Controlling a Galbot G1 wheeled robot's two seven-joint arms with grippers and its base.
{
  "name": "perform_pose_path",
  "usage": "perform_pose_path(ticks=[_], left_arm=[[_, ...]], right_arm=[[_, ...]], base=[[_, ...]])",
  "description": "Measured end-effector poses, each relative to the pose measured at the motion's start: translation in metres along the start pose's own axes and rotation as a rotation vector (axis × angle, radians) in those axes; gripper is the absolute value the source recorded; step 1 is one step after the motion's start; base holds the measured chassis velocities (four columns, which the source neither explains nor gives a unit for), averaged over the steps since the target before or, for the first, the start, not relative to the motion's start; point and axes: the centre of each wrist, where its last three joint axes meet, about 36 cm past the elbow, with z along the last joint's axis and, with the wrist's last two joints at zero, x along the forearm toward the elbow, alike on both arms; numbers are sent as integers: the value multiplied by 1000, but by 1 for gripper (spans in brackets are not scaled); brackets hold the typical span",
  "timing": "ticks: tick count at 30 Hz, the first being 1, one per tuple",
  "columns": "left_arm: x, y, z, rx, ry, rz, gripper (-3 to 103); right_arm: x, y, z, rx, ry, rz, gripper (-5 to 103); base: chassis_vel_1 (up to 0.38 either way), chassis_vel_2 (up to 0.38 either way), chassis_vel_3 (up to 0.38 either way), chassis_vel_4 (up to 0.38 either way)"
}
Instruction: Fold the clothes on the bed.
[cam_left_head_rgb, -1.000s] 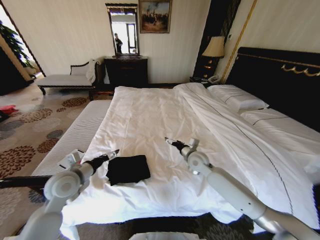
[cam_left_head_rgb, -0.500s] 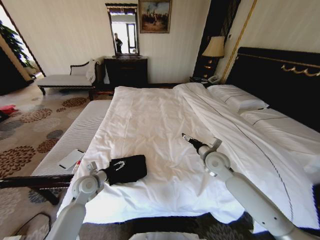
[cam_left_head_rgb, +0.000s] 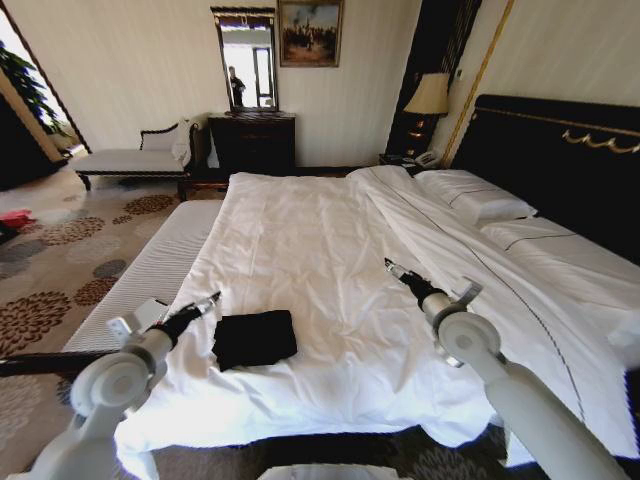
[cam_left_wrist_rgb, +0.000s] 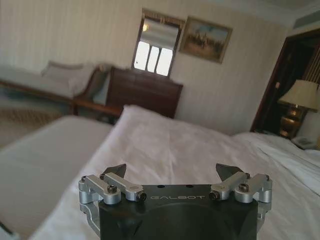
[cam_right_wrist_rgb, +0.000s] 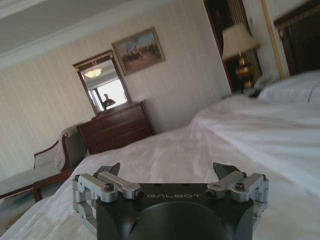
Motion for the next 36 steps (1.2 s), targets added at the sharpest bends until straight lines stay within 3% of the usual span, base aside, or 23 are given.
perform_pose_path(ticks=[3,5,6,8,9,12,17,22,25,27,31,36], left_arm=[[27,-7,13,-230,-168,-82,100],[30,-9,16,-251,-180,-89,100],[40,-15,25,-282,-210,-108,100],[51,-23,37,-262,-211,-129,100],[51,-23,37,-262,-211,-129,100],[56,-33,53,-193,-191,-152,100],[57,-39,60,-158,-163,-123,100],[60,-38,62,-178,-152,-85,100],[66,-42,60,-191,-150,-9,100],[69,-50,59,-187,-143,59,100],[70,-56,62,-165,-106,112,100],[70,-58,62,-158,-93,122,100]], right_arm=[[38,-3,4,153,-146,33,100],[45,-5,6,181,-182,43,100],[62,-12,12,263,-269,67,100],[83,-21,19,371,-340,90,100],[83,-21,19,371,-340,90,100],[111,-23,32,466,-376,145,100],[134,-11,47,443,-376,214,100],[144,-3,56,414,-359,238,100],[148,1,61,386,-344,244,100],[150,1,63,389,-341,232,100],[152,1,64,415,-336,218,100],[152,1,64,423,-336,213,100]], base=[[0,0,0,0],[0,0,0,0],[0,0,0,0],[0,0,0,0],[0,0,0,0],[0,0,0,0],[0,0,0,0],[0,0,0,0],[0,0,0,0],[0,0,0,0],[0,0,0,0],[0,0,0,0]])
